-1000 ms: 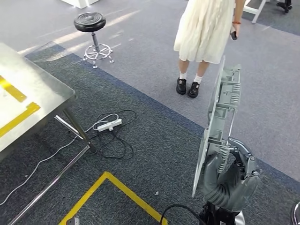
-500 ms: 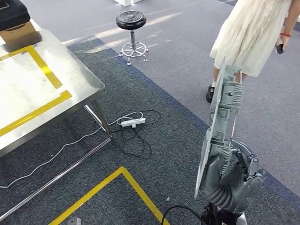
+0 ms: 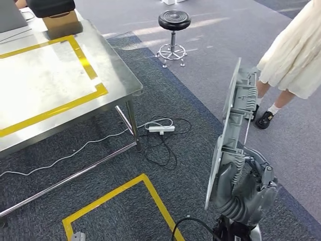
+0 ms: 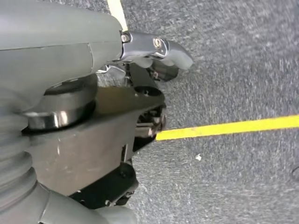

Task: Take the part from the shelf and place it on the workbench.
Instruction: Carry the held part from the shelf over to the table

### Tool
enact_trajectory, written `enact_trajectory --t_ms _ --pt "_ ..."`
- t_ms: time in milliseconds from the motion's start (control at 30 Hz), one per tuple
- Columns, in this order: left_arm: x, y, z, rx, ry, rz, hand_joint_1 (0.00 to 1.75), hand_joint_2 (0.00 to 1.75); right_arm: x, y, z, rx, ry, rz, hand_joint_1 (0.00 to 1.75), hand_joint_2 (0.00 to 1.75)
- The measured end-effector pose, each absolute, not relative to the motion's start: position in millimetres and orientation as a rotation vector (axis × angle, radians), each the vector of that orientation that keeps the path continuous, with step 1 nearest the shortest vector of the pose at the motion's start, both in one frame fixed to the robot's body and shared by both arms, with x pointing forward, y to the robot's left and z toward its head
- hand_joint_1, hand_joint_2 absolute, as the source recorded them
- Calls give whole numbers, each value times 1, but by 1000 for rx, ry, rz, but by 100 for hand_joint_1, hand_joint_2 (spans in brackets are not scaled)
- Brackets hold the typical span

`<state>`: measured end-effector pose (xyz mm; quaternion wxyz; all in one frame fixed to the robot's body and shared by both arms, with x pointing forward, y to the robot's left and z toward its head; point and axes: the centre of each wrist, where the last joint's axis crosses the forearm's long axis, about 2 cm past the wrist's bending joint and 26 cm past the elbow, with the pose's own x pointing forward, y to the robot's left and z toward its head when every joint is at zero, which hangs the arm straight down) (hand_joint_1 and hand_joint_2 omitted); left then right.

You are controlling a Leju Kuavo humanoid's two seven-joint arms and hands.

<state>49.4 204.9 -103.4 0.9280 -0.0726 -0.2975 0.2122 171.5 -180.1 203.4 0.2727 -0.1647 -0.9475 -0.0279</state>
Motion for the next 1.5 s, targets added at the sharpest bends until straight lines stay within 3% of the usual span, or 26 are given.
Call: enact_trajectory --t_ms 1500 --pt "51 202 -103 -159 -607 420 0 175 163 -183 200 -498 -2529 -65 175 175"
